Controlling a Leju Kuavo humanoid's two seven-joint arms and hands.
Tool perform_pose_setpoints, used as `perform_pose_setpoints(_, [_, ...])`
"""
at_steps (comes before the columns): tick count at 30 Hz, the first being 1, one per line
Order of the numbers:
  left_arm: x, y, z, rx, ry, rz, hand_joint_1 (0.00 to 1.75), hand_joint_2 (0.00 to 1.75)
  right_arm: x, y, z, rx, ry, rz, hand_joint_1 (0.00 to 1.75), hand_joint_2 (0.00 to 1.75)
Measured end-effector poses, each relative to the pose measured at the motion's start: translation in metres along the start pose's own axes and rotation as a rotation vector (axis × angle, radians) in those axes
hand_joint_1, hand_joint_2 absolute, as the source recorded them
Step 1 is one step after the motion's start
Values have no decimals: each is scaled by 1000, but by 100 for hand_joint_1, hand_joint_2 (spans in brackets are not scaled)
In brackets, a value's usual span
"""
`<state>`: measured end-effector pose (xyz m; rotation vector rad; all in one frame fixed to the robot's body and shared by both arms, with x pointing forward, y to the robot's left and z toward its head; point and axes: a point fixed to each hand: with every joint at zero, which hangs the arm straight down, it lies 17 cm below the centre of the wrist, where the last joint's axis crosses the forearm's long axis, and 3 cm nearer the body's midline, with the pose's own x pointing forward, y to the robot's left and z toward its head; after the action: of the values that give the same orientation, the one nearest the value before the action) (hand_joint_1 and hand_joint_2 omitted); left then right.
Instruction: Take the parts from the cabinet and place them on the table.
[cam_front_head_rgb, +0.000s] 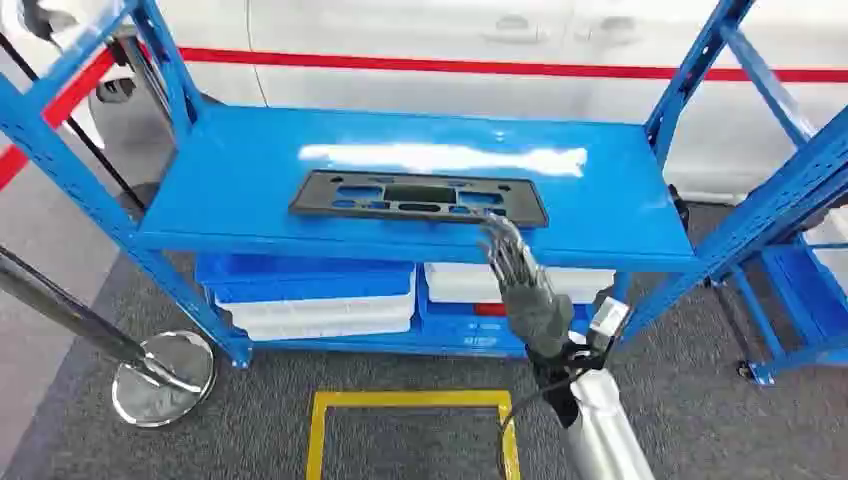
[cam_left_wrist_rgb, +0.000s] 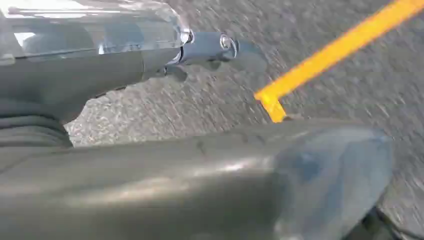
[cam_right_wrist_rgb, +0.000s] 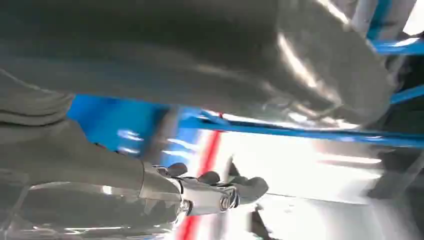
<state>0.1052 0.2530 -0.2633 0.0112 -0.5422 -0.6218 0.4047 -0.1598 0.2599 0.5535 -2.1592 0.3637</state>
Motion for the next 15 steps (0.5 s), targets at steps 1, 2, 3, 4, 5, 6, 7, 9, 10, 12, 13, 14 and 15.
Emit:
perform_pose_setpoints(1, [2, 2, -1, 1, -7, -6, 0, 0, 16, 3, -7, 21, -51, -3, 0, 0])
perform_pose_setpoints(2, [0, 7, 0, 9, -6, -14, 0, 0, 29, 6, -12, 36, -88, -4, 0, 0])
perform_pose_setpoints(3, [2, 6, -1, 6, -13, -20, 0, 0, 42, 10, -16, 56, -130, -10, 0, 0])
perform_pose_setpoints(4, [4, 7, -1, 7, -22, -32, 0, 0, 56, 15, -21, 79, -176, -15, 0, 0])
perform_pose_setpoints(5, [4, 9, -2, 8, -22, -35, 0, 0, 63, 18, -23, 92, -196, -20, 0, 0])
perform_pose_setpoints(6, [3, 10, -1, 11, -23, -37, 0, 0, 69, 22, -23, 107, -216, -27, 0, 0])
perform_pose_setpoints(7, [2, 10, -1, 11, -22, -39, 0, 0, 78, 25, -23, 118, -244, -32, 0, 0])
perform_pose_setpoints(9, [-4, 12, 1, 11, -18, -50, 0, 0, 101, 32, -25, 150, -313, -38, 0, 0])
perform_pose_setpoints(10, [-6, 12, 2, 10, -17, -56, 0, 0, 111, 36, -26, 166, -343, -45, 0, 0])
perform_pose_setpoints(12, [-15, 8, 6, 0, -3, -64, 0, 0, 120, 41, -25, 189, -373, -59, 0, 0])
perform_pose_setpoints(13, [-13, 13, 4, 7, -6, -69, 0, 0, 123, 44, -23, 197, -381, -67, 0, 0])
perform_pose_setpoints(14, [-12, 16, 4, 13, -10, -69, 0, 0, 134, 46, -24, 211, -412, -67, 0, 0])
perform_pose_setpoints(15, [-8, 18, 3, 18, -20, -68, 0, 0, 149, 50, -24, 233, -452, -65, 0, 0])
